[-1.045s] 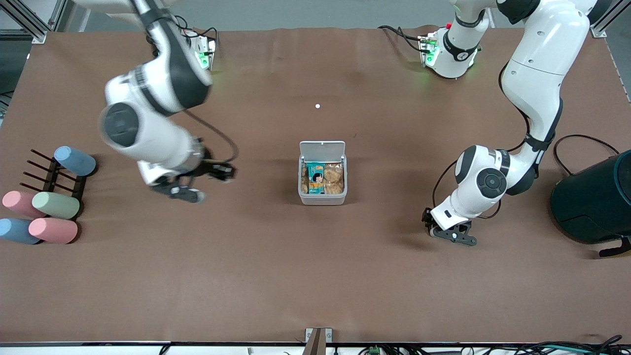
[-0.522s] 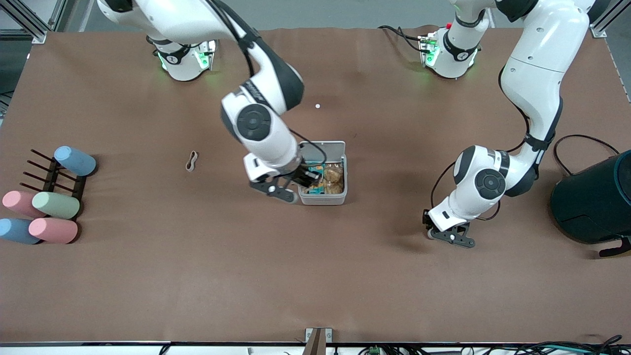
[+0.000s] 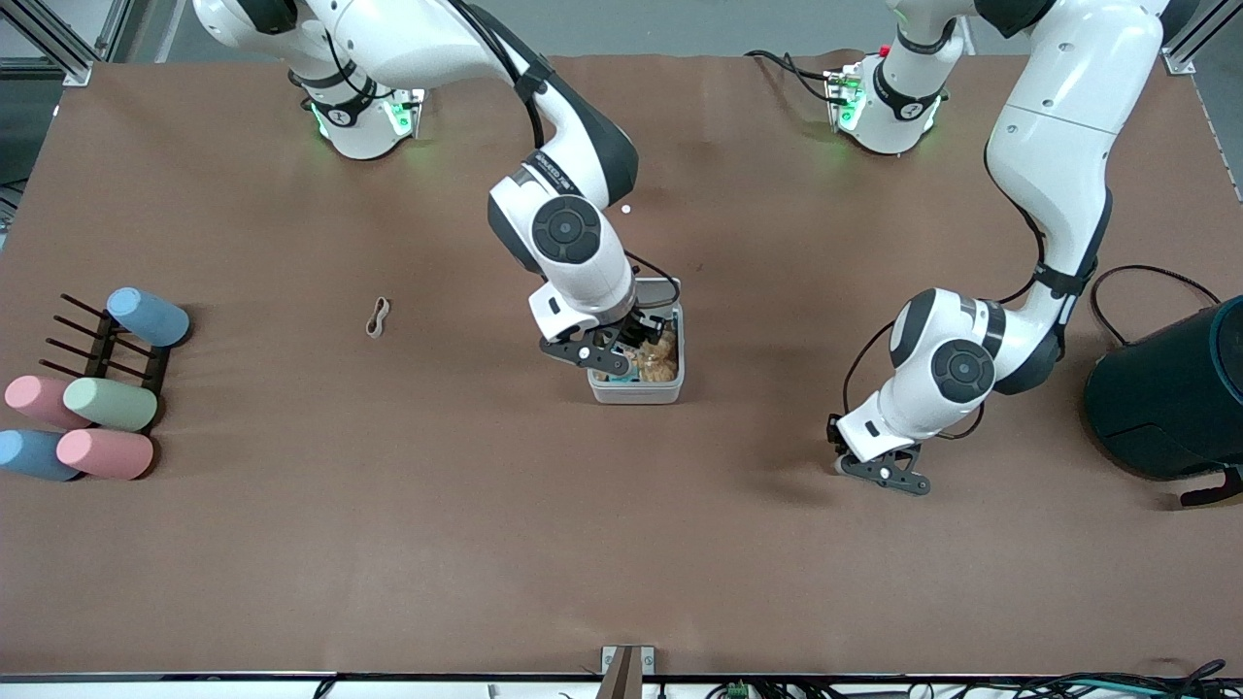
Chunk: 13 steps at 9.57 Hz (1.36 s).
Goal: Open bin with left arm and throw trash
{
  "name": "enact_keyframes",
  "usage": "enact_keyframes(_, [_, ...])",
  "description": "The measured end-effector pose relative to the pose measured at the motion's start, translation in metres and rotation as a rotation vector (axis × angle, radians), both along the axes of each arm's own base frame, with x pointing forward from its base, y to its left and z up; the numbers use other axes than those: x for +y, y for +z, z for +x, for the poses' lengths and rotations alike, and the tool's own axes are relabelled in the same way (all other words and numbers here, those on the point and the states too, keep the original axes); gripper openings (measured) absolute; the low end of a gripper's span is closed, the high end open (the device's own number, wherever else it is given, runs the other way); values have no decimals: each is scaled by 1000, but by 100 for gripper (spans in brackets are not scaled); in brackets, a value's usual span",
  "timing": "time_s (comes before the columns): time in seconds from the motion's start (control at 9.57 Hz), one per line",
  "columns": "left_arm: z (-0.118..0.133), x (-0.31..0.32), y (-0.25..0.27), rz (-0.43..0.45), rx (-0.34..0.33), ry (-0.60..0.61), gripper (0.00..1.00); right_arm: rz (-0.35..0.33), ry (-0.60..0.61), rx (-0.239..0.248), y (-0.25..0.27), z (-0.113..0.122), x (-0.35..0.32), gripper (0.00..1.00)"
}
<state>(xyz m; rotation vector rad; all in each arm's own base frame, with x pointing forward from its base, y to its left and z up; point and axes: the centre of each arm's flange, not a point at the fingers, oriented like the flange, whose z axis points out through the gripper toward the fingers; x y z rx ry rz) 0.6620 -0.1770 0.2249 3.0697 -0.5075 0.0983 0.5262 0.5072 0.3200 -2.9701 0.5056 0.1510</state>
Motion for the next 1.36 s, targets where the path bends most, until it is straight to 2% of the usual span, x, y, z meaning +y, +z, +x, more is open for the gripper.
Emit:
enact_keyframes(0.31, [5, -27, 39, -10, 24, 5, 43, -14, 0, 3, -9, 0, 0, 48])
enact_keyframes(0.52, [-4, -64, 61, -43, 39, 70, 43, -18, -22, -4, -9, 12, -12, 58])
enact_keyframes(0.73, [-17, -101, 75, -84, 47, 139, 43, -36, -18, -20, -9, 17, -18, 87])
enact_keyframes(0.84, [-23, -115, 80, -98, 53, 169, 43, -43, -8, -27, -9, 15, -16, 94])
enact_keyframes(1.15, [-41, -153, 90, -119, 63, 235, 43, -49, -7, -28, -8, 16, -17, 97])
enact_keyframes(1.36, [-66, -197, 93, -124, 74, 285, 43, -72, -68, -5, 0, 45, -55, 96])
